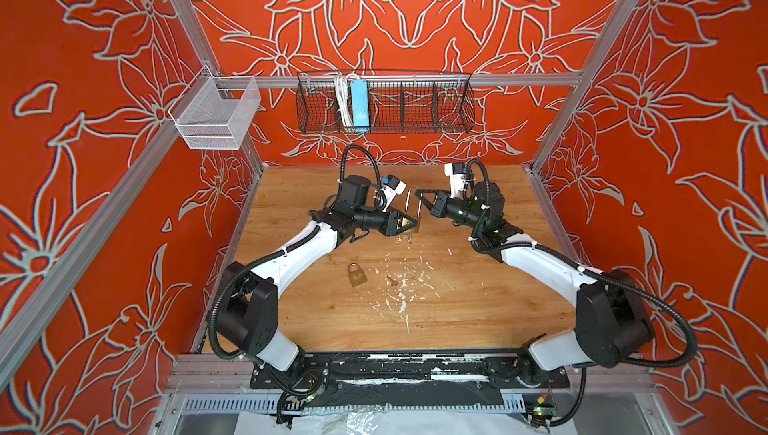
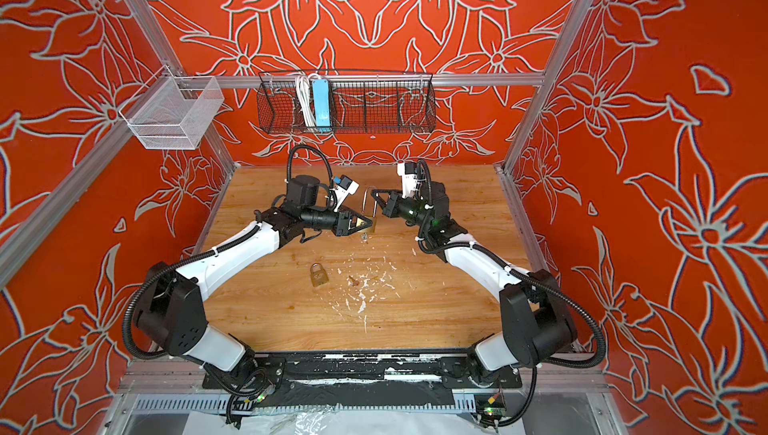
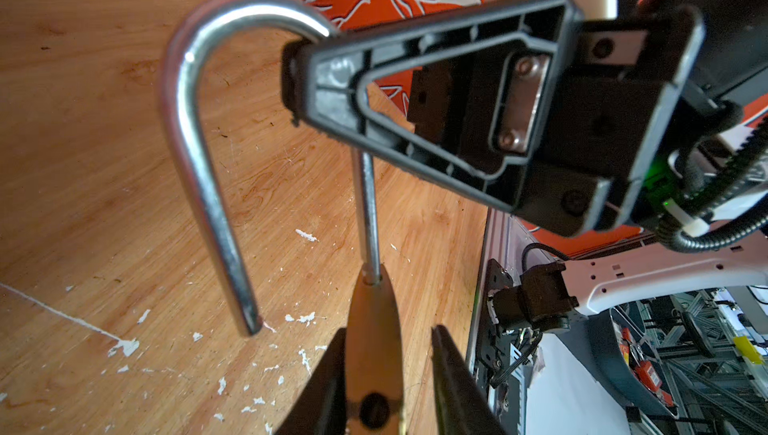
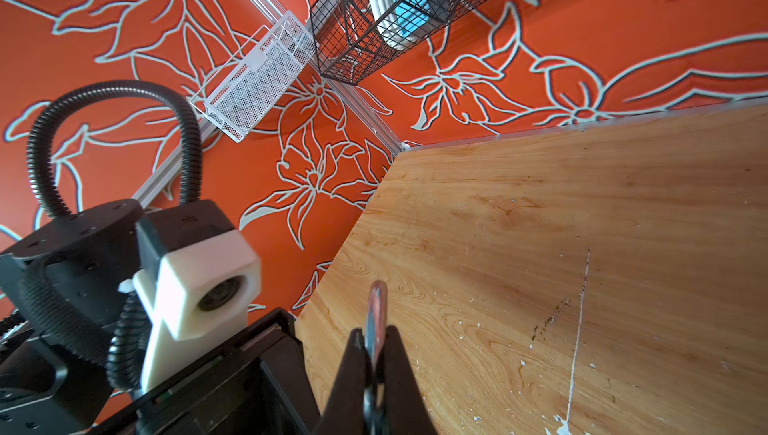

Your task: Unlock with the key

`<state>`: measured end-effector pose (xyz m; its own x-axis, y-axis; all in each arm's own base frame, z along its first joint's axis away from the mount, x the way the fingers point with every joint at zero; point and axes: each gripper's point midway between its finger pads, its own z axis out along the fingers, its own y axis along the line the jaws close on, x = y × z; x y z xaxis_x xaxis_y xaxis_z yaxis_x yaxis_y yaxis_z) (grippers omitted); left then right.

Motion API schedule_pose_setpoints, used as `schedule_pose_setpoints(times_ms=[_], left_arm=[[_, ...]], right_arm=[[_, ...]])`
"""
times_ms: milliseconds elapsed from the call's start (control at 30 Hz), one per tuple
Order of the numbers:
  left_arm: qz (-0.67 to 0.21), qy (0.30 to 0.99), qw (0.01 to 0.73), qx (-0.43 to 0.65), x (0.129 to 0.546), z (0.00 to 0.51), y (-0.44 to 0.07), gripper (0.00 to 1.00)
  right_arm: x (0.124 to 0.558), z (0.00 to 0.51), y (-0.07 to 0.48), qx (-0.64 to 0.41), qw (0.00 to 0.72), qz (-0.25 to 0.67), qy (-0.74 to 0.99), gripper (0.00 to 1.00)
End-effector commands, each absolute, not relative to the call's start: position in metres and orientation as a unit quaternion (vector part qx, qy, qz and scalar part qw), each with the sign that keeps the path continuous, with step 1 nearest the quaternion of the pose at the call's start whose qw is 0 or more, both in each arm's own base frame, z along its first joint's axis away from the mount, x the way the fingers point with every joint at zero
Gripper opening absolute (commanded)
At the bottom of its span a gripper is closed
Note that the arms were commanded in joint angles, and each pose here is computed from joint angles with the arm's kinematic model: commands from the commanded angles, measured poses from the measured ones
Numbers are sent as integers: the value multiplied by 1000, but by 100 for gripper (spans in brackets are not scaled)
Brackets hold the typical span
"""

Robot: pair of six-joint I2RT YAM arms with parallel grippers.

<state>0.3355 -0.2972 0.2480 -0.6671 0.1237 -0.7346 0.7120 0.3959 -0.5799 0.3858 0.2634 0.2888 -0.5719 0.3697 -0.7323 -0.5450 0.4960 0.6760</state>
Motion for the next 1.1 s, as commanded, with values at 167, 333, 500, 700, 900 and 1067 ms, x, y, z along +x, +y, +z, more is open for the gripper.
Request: schedule_pose_setpoints(times_ms=[167,333,500,700,900,1067], left_arm=[[-480,762,322,294,334,263,-308,37],[-475,771,316,284,338,259,-307,34],[-473,775,313,279,340,257,-307,31],[-472,778,308,277,341,255,-308,31],[-476,778,303,277,340,254,-309,33],[-479,777,300,277,340,253,-310,33]], right_arm=[[387,336,256,-64,515,490,701,0],[387,340,254,-62,521,487,698,0],[387,343,251,-59,528,483,697,0],[388,345,248,-54,535,478,695,0],[389,347,242,-42,546,468,693,0],[389,348,241,-37,549,468,692,0]])
